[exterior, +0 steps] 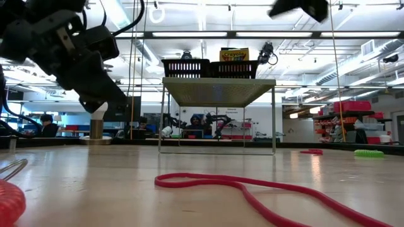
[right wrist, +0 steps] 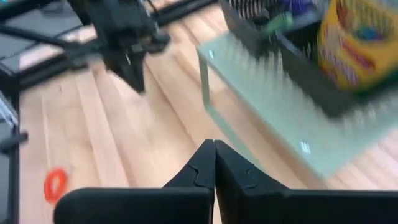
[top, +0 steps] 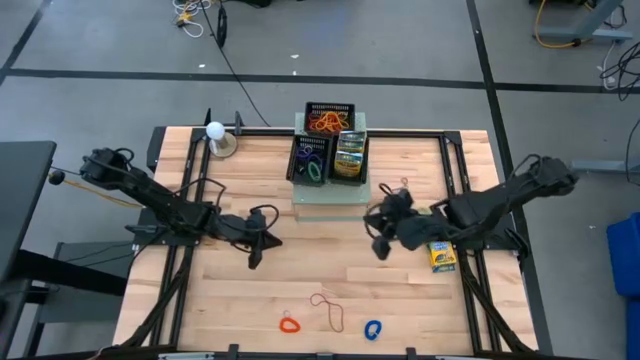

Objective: Pick & Place Office Desk Supplies
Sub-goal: Put the orange spiral keychain into the bottom left black bin

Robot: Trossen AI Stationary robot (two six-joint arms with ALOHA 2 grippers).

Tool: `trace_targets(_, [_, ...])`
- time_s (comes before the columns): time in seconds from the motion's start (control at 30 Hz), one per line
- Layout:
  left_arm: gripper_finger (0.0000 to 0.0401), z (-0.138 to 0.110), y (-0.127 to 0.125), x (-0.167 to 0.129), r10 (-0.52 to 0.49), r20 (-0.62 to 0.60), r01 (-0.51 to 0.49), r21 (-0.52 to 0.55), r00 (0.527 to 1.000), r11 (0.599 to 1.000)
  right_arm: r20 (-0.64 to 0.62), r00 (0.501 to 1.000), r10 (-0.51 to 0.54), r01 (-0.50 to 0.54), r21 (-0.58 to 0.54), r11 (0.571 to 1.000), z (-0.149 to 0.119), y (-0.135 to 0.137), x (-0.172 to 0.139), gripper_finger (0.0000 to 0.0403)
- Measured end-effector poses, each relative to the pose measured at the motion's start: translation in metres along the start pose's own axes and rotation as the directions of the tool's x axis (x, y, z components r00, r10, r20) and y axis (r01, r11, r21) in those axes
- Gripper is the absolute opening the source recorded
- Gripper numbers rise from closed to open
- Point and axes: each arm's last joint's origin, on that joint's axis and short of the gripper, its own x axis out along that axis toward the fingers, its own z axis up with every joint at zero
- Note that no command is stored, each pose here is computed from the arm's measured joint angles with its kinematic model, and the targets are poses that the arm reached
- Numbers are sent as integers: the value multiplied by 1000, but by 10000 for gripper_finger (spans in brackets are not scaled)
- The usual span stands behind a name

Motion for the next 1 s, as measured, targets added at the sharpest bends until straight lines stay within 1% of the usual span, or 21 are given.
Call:
trace_targets(0.07, [16, 4, -6, 1, 4, -25, -4, 5, 1000, 1000, -14, 1000, -7, 7, -9, 1000, -16, -11, -4, 4])
trace_targets(0.2, [16, 14, -19, 1, 67, -94, -64, 32, 993, 997, -24, 1000, -6, 6, -6, 1000, -45, -40, -8, 6])
trace_targets(0.33, [16, 22, -34, -1, 93, -167, -101, -37, 982, 994, -11, 999, 38, -38, 9, 999, -62, -62, -16, 3])
trace_targets(0.4, [16, 23, -44, -2, 96, -208, -107, -41, 973, 993, -12, 999, 45, -45, -6, 999, -71, -70, -18, 2])
trace_targets(0.53, [16, 23, -61, 4, 126, -290, -151, -65, 949, 986, 0, 998, 57, -57, 0, 998, -87, -83, -18, 11])
trace_targets(0.67, [16, 21, -76, 25, 155, -334, -206, -122, 930, 971, -10, 999, 46, -46, -2, 999, -103, -91, -11, 26])
trace_targets(0.77, [16, 19, -86, 44, 171, -361, -231, -128, 917, 965, -28, 999, 32, -32, -16, 999, -113, -95, -5, 34])
trace_targets(0.9, [16, 15, -99, 68, 158, -424, -249, -169, 892, 954, -20, 999, 28, -28, -26, 999, -119, -97, 0, 40])
trace_targets(1.0, [16, 14, -111, 79, 137, -459, -251, -198, 878, 948, 6, 999, 40, -39, -44, 998, -119, -96, 1, 40])
